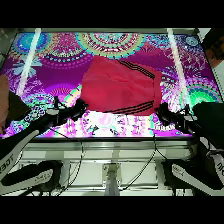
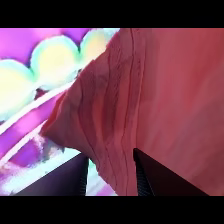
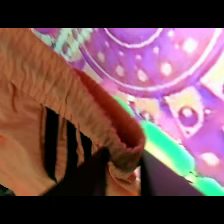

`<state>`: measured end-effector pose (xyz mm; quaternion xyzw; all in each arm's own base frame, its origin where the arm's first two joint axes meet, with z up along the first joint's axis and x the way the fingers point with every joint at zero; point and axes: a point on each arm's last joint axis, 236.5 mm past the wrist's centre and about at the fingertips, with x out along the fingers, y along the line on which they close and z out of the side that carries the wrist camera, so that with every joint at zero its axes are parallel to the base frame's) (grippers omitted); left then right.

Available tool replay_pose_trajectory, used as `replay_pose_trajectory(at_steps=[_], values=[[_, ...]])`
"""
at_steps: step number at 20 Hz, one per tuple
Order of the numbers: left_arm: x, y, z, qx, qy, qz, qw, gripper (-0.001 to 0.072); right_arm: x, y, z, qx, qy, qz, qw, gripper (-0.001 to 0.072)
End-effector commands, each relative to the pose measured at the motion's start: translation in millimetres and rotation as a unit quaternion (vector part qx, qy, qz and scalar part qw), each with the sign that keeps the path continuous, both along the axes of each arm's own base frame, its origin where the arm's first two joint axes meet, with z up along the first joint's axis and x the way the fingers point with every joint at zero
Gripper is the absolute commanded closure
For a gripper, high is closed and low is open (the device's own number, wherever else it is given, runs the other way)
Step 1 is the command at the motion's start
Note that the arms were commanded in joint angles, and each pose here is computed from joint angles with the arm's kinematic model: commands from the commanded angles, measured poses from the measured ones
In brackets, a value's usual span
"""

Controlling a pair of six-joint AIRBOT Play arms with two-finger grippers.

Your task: Fold the clothes and pants, and hang the long-sleeved shirts on hangers.

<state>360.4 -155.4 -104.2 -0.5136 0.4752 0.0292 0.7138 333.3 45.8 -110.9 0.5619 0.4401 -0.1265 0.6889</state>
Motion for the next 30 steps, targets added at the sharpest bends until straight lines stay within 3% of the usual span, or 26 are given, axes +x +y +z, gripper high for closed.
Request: replay_pose_trajectory(at_steps=[1,3,5,6,13,17,24,26,30], values=[[2.7,3.8,-0.4,0.010,-0.006,0.002,1.000,0.0404,4.0,6.1,1.8,-0.007,-0.007,0.003,1.000,0.0695],[3.3,4.7,-0.3,0.012,-0.007,0.003,1.000,0.0573,4.4,5.3,1.9,-0.009,-0.008,0.002,1.000,0.0696],[5.0,7.6,-0.7,0.016,-0.010,0.008,1.000,0.0611,4.9,3.8,1.8,-0.012,-0.009,0.001,1.000,0.0698],[6.0,9.3,-0.8,0.019,-0.011,0.011,1.000,0.0703,4.9,3.2,1.5,-0.014,-0.010,0.001,1.000,0.0698],[26.9,15.0,24.1,0.091,-0.095,-0.050,0.990,0.0704,12.2,3.4,23.9,-0.033,-0.050,0.023,0.998,0.0699],[42.8,22.8,88.2,0.140,-0.202,-0.069,0.967,0.0704,22.2,14.1,75.2,-0.040,-0.115,0.062,0.991,0.0698],[33.5,30.9,203.8,0.148,-0.341,-0.048,0.927,0.0706,0.5,53.4,142.5,0.028,-0.160,0.110,0.981,0.0699],[29.9,43.1,235.1,0.177,-0.383,-0.026,0.906,0.0708,-12.2,52.7,153.5,0.024,-0.156,0.108,0.982,0.0699],[13.7,21.7,259.2,0.164,-0.417,-0.042,0.893,0.0708,-49.2,48.6,161.3,0.009,-0.119,0.101,0.988,0.0699]])
